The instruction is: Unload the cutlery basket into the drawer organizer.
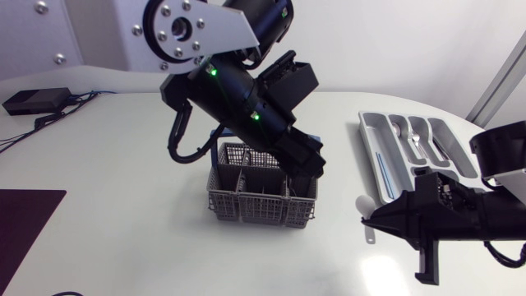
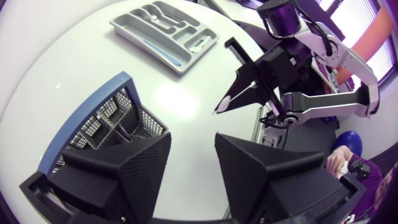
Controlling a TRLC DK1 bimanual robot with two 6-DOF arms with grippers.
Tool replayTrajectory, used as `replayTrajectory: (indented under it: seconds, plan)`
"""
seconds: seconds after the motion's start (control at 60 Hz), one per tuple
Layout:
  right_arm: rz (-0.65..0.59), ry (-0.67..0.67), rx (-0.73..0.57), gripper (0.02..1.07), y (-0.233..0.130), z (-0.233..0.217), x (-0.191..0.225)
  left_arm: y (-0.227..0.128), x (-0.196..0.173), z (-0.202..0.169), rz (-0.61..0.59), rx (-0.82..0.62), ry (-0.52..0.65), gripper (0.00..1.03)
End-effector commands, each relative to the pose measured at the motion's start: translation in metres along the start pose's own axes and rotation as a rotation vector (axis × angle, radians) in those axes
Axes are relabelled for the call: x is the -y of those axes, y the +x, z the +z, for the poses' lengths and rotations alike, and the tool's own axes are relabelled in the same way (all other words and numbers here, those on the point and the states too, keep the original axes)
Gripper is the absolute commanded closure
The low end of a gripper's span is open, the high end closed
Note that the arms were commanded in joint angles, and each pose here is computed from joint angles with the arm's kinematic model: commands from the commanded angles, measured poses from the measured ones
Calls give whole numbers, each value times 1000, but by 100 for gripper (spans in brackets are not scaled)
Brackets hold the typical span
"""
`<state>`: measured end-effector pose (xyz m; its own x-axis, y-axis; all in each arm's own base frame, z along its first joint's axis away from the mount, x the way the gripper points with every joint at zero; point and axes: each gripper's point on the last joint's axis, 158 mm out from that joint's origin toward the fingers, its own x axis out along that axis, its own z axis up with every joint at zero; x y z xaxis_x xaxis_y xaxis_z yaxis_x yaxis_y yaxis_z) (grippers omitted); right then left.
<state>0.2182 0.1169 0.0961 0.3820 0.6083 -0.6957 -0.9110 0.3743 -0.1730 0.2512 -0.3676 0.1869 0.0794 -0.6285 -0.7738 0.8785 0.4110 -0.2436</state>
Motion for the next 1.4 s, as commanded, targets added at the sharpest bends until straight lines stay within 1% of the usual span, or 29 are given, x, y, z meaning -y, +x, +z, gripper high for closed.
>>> replayTrajectory:
  seconds: [0.0,0.117,0.217,0.333,0.383,0.417,0.517,0.7,0.817,1.067,1.2,1.383]
  plan:
    - [-23,-10,-39,101,-3,-27,8,2,-5,2,45,5,-6,50]
    - [-117,14,-84,101,-22,-61,40,13,-21,-4,154,-16,10,53]
    - [-173,42,-107,101,-38,-86,66,22,-31,-9,219,-41,21,53]
    - [-233,61,-142,101,-57,-117,97,30,-41,-15,267,-66,27,53]
    - [-275,73,-156,101,-68,-129,114,33,-43,-17,278,-75,29,53]
    - [-283,75,-161,101,-71,-133,117,34,-45,-18,281,-76,29,53]
    - [-371,61,-197,101,-89,-154,147,37,-50,-20,302,-86,28,53]
    - [-435,52,-256,101,-96,-186,178,41,-58,-24,328,-96,26,53]
    - [-479,31,-307,101,-98,-207,195,43,-63,-27,352,-100,26,56]
    - [-558,-15,-439,101,-94,-246,215,48,-74,-37,405,-115,26,57]
    - [-521,-39,-515,101,-77,-268,203,52,-75,-43,420,-124,32,57]
    - [-502,-103,-570,99,-51,-276,185,56,-76,-45,423,-132,29,57]
